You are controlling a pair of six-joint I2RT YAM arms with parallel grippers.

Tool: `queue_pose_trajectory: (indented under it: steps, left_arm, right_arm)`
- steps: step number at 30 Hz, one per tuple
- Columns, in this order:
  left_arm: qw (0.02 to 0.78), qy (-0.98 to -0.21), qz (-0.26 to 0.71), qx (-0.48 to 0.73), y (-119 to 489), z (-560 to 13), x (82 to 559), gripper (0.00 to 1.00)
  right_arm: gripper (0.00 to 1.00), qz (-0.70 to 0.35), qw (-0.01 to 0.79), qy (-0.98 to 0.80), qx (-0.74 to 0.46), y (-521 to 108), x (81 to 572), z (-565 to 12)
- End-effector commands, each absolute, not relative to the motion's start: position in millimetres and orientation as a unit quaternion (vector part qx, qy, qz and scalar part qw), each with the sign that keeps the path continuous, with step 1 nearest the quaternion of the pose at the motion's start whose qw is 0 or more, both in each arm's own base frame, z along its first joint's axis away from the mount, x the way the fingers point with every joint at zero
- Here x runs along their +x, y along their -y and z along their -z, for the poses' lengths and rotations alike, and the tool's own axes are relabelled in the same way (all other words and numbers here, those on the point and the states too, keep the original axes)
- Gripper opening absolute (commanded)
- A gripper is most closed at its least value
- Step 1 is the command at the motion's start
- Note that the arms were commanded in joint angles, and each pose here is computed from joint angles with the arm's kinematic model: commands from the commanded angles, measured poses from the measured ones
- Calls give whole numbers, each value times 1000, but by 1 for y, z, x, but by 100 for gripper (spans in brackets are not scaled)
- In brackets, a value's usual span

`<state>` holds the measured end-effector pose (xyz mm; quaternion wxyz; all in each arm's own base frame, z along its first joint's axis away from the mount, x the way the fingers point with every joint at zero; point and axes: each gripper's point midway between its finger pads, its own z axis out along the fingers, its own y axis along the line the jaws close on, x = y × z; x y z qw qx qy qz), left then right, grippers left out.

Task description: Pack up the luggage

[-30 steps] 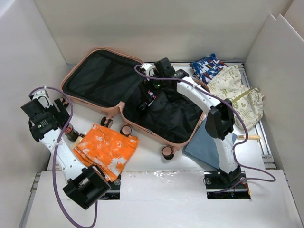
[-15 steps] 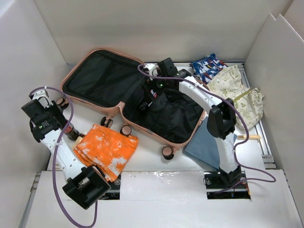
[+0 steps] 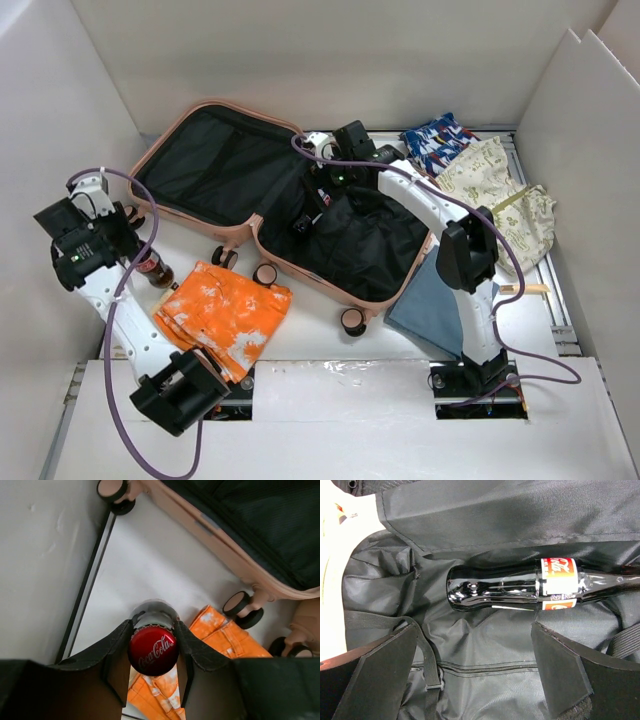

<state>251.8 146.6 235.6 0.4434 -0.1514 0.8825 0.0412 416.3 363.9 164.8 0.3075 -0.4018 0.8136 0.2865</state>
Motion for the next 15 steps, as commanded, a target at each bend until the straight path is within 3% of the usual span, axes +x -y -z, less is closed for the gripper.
queue_pose_trajectory:
  steps: [1, 9, 15]
  left_arm:
    - [550, -830, -66, -70, -138, -320, 270, 0]
    - [605, -796, -28, -2, -102, -390, 287, 0]
    - [579, -812, 30, 65, -54, -422, 327, 0]
  right_arm:
    - [99, -294, 360, -784, -412, -367, 419, -209]
    - [99, -302, 382, -791, -371, -343, 441, -226]
    - [99, -268, 421, -809, -310, -297, 467, -248]
